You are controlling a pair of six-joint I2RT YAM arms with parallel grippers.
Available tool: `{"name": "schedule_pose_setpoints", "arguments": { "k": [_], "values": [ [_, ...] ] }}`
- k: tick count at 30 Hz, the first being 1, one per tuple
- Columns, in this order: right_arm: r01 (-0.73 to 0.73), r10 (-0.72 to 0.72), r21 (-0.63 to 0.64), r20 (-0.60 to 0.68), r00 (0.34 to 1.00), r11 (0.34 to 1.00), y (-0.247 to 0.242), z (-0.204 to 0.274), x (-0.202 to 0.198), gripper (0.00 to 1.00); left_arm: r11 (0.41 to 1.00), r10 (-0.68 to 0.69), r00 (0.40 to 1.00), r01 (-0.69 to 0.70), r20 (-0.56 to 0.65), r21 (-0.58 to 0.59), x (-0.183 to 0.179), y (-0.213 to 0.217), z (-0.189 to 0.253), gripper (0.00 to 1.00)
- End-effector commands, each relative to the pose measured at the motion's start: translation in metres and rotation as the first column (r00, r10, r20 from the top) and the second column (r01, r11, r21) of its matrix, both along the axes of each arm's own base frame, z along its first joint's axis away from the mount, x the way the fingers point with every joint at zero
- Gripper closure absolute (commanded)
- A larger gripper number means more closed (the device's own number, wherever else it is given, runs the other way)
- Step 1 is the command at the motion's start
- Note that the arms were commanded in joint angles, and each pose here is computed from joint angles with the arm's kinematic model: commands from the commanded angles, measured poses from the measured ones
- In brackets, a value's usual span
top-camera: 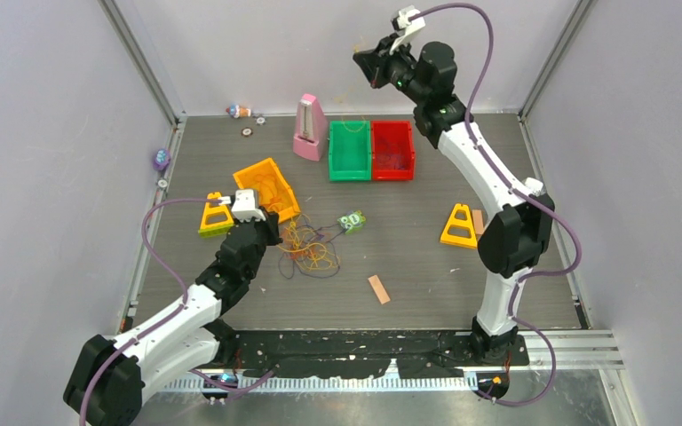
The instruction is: Untangle the cables
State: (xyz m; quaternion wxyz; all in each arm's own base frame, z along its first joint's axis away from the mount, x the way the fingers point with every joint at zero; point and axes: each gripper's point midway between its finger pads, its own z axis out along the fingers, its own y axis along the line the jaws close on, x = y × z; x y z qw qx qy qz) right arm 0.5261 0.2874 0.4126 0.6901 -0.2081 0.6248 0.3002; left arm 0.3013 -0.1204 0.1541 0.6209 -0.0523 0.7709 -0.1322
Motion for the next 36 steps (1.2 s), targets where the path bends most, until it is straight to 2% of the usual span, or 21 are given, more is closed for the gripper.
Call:
{"name": "schedule_pose_setpoints", "arguments": {
  "k": [1,7,14,36],
  "values": [
    [-0.014,0.008,0.044,0.125,0.992,0.999,-0.011,0.075,-0.033,0.95,1.000,0.002,0.997,0.000,0.077,-0.027,0.007,-0.003,0.030,1.00],
    [-0.029,0.019,0.057,0.173,0.985,0.998,-0.017,0.105,-0.054,0.95,1.000,-0.001,0.997,0.003,0.076,-0.026,0.007,-0.004,0.030,1.00],
    [-0.055,0.041,0.073,0.182,0.982,0.996,-0.015,0.111,-0.061,0.95,1.000,0.001,0.997,0.001,0.075,-0.028,0.008,-0.004,0.030,1.00],
    [-0.089,0.088,0.065,0.013,0.996,0.994,0.018,0.020,-0.018,0.95,1.000,-0.001,0.997,0.003,0.072,-0.024,0.007,-0.004,0.029,1.00]
  ]
}}
